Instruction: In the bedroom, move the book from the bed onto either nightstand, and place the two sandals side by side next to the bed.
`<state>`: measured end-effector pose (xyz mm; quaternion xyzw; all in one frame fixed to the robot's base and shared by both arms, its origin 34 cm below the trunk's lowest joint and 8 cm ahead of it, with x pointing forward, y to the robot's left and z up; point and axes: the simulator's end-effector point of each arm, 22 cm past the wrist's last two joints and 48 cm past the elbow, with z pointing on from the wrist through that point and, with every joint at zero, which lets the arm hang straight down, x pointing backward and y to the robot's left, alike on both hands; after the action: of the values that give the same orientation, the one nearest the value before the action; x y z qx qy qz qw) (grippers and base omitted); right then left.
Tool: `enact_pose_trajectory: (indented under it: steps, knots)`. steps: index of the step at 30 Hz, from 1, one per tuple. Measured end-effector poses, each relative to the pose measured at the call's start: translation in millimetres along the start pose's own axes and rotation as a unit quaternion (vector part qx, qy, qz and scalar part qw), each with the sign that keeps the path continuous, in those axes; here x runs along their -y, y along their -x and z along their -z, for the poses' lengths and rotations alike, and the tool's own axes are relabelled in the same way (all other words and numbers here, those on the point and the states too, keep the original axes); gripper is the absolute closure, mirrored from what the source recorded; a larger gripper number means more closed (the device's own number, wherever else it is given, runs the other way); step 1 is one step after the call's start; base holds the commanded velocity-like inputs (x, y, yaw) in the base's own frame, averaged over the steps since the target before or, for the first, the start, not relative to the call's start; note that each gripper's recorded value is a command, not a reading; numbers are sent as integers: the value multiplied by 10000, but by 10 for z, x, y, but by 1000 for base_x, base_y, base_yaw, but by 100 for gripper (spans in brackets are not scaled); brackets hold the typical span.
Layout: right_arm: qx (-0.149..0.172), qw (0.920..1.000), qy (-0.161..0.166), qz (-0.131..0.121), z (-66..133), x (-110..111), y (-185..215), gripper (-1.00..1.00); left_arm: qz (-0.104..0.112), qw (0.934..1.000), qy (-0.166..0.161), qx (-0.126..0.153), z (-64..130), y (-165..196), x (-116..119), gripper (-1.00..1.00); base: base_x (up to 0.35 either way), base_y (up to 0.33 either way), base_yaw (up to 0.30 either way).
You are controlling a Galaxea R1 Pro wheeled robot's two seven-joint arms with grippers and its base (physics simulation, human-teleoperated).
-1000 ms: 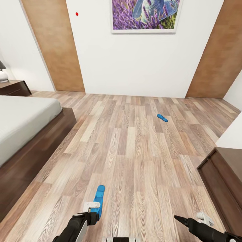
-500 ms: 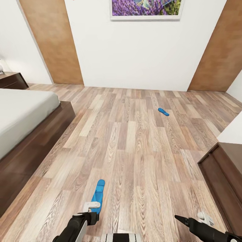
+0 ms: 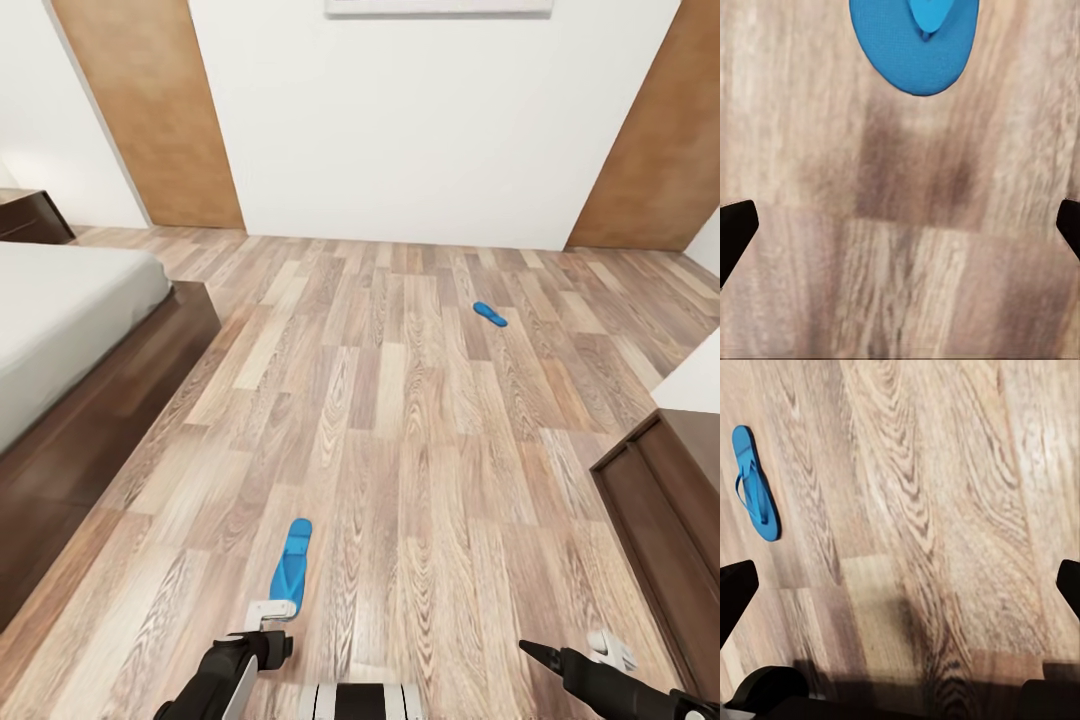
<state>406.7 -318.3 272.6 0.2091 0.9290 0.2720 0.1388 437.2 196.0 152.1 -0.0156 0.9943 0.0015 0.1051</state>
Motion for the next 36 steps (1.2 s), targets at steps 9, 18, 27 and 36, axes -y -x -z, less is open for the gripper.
enact_pose_trajectory:
  steps: [9, 18, 27, 36]
  knots:
    - [-78, 9999, -47, -46, -40, 55, -52, -100, 44, 9997, 10, 251, 35, 244, -19, -100, 0, 0, 0]
    - [-84, 9999, -61, -38, -40, 61, -54, -100, 58, 9987, -5, 510, 332, 756, -34, -100, 0, 0, 0]
    - [-77, 9999, -65, -35, -33, 65, -47, -100, -120, 9989, -65, 447, 379, 768, 67, -100, 151, 0, 0]
    - [-78, 9999, -68, -36, -33, 68, -48, -100, -253, 9986, -110, 454, 391, 771, 157, -100, 193, 0, 0]
